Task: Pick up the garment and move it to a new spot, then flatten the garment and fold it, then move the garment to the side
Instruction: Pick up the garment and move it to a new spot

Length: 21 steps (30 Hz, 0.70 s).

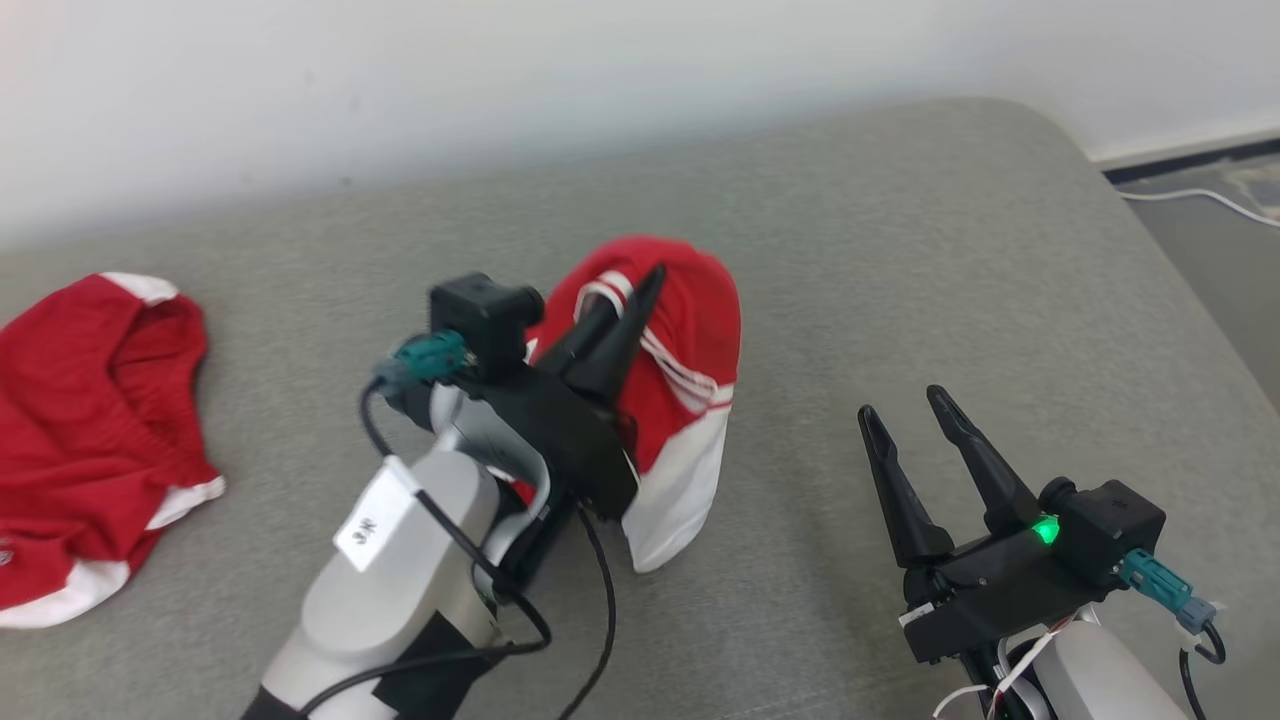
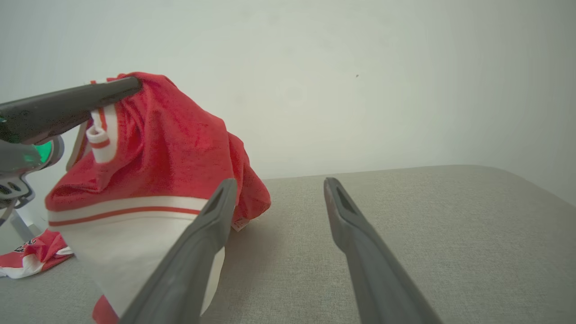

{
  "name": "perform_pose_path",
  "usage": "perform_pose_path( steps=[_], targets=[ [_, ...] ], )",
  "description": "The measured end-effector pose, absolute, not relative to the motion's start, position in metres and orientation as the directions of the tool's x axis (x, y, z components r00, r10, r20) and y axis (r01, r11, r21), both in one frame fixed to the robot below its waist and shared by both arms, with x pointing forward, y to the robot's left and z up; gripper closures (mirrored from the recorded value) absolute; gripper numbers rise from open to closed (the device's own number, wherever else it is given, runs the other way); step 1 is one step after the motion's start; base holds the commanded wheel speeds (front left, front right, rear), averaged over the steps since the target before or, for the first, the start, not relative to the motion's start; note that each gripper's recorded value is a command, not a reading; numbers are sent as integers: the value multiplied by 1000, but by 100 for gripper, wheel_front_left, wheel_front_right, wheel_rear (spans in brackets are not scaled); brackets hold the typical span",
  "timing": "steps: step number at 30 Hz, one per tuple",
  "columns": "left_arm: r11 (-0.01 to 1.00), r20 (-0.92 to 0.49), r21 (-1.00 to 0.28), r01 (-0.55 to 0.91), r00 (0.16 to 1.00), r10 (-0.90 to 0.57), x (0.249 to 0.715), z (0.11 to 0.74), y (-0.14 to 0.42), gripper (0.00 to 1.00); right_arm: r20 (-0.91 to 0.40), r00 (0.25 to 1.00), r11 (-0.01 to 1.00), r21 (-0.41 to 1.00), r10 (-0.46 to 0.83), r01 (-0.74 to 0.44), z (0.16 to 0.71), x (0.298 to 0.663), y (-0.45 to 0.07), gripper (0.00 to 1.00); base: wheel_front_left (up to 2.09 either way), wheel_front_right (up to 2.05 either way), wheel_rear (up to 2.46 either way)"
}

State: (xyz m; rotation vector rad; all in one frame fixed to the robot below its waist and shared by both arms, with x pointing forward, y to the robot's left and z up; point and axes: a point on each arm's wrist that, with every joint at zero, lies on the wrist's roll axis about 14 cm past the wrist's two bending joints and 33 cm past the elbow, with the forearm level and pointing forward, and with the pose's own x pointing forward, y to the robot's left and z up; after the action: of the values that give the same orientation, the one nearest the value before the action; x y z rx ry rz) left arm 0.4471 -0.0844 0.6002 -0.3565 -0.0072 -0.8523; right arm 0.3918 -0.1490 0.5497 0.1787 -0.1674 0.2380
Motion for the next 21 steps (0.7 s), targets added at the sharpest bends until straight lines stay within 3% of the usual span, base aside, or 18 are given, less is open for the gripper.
perform_pose_path(
  steps=[10,11,12,13,14,21],
  targets=[
    [591,-156,-344,730,576,-802,430,500,-118,100,172,974,970,167,145,-174,546,384,-170,0,0,0,0],
    [592,-176,-345,728,569,-803,429,493,-120,93,169,976,972,167,138,-167,545,384,-172,0,0,0,0],
    [590,-191,-346,729,561,-806,428,487,-122,71,167,977,973,166,130,-158,545,384,-175,0,0,0,0],
    [589,-204,-350,728,555,-807,428,482,-123,23,165,979,975,164,121,-148,544,384,-179,0,0,0,0],
    [589,-214,-353,727,550,-807,428,478,-125,0,164,980,977,162,111,-138,544,383,-183,0,0,0,0],
    [563,-188,-378,735,534,-824,433,485,-140,0,146,988,986,150,45,-67,540,379,-209,0,0,0,0]
  ],
)
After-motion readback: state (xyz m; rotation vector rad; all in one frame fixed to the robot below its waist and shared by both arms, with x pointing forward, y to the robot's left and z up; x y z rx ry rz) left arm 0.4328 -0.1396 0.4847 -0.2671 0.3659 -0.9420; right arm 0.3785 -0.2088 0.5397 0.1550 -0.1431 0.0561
